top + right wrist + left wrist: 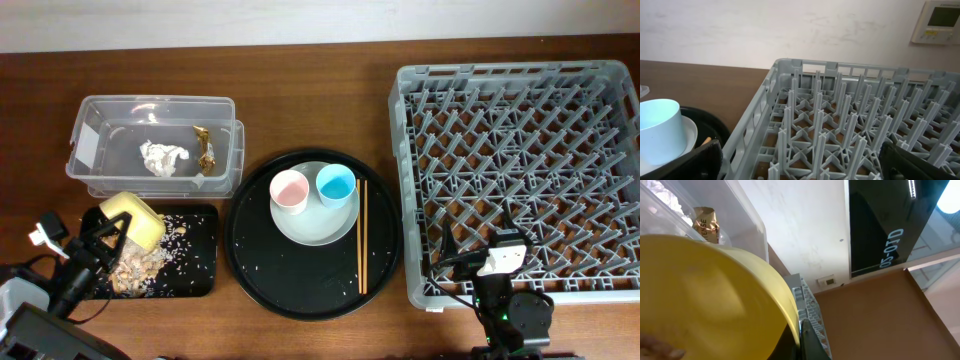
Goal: Sort waste into correct bins and load items into the dishwasher rack
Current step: 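Tip the yellow bowl over the black tray to dump its contents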
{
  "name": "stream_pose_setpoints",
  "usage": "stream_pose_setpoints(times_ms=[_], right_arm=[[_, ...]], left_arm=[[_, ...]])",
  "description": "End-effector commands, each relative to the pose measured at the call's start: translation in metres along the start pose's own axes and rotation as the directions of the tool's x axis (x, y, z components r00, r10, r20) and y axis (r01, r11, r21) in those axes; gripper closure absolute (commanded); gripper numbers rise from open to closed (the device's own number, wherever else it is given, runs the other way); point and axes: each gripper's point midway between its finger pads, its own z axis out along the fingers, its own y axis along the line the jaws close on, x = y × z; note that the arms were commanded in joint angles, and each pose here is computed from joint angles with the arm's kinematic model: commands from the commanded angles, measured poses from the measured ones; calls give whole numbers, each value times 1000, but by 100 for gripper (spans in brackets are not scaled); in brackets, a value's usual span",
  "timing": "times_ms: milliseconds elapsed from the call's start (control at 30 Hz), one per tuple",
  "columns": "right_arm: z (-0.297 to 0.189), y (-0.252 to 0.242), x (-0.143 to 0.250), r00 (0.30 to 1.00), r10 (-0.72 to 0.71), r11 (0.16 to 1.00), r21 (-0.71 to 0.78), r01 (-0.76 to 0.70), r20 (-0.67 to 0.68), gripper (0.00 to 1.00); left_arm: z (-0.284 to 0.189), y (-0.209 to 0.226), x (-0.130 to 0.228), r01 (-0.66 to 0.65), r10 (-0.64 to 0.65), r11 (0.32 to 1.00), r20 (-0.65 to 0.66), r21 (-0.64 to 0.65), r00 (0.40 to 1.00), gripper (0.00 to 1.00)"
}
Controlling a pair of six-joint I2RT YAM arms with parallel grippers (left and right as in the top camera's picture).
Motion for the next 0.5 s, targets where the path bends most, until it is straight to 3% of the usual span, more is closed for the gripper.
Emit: stream_pose_setpoints(times_ms=[0,100,200,300,400,467], right_arm=[[0,0,2,1000,1,1000,-1,-1,-2,2],[0,0,2,1000,1,1000,-2,-1,-2,2],[0,0,2,1000,1,1000,-1,-1,-2,2],[0,0,2,1000,1,1000,-1,-1,-2,2],[0,0,2,1000,1,1000,-2,-1,-2,2],[0,0,2,1000,1,1000,-1,-1,-2,2]], left_arm=[[-1,-4,1,27,-27,999,20,27,999,100],[-1,-6,4,87,-87,996,18,28,996,100],[-1,-4,2,47,-47,999,19,27,999,100],[-1,-7,4,122,-122,992,17,29,992,100],[-1,-12,-5,99,-100,995,9,18,995,100],[15,-30,-9,99,-103,994,-101,-39,990,100]])
